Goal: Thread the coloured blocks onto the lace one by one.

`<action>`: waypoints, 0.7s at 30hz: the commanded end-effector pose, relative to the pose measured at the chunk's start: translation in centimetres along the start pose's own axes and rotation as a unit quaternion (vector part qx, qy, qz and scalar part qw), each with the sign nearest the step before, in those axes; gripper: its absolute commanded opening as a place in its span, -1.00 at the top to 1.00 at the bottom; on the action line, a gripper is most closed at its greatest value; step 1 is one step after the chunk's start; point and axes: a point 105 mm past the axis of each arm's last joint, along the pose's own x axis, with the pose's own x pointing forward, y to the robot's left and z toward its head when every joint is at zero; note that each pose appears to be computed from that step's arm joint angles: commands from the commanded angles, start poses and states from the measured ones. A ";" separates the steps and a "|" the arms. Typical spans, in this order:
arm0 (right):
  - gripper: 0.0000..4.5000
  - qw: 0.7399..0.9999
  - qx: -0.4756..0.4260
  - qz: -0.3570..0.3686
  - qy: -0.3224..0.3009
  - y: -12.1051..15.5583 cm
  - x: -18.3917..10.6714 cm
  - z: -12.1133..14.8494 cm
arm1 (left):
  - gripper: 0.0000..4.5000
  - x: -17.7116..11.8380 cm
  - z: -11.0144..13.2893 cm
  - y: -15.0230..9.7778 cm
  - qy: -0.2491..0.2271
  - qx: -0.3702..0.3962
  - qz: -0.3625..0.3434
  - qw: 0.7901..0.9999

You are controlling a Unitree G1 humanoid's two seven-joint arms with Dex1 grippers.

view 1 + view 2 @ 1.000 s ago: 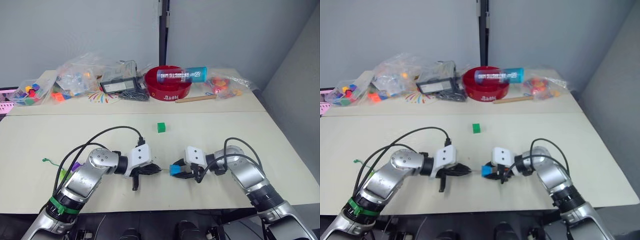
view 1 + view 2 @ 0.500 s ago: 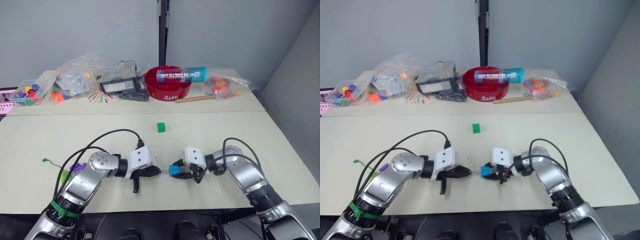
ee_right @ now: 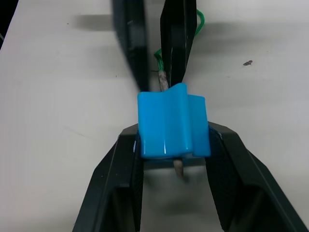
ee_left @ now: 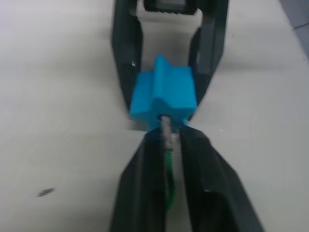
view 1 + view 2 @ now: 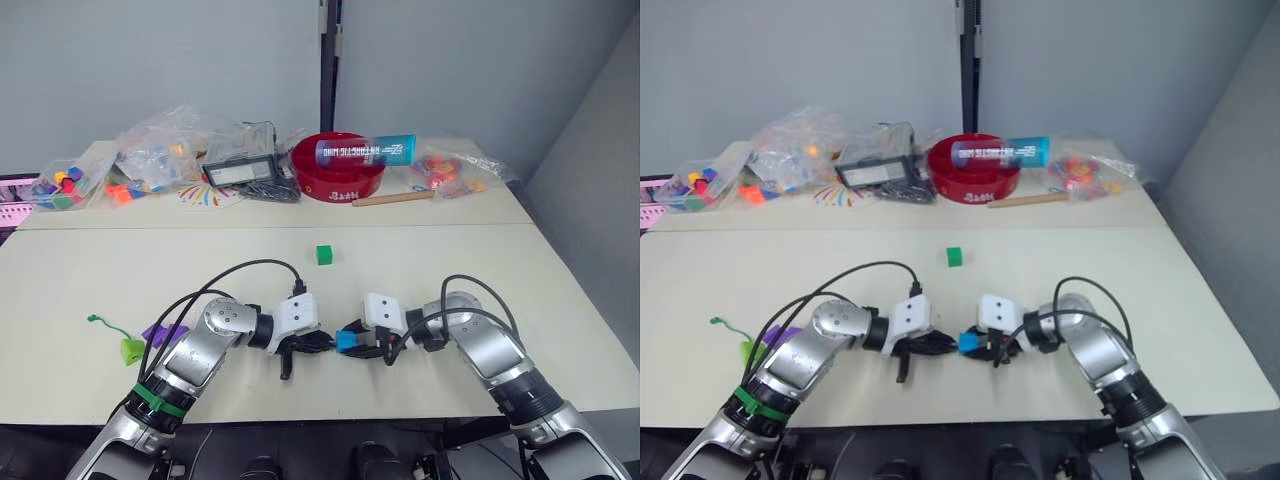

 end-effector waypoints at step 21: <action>0.42 1.000 -0.002 0.007 0.015 1.0 -0.2 0.1 | 0.36 -2.7 -2.0 0.7 -0.032 -0.024 0.041 0.998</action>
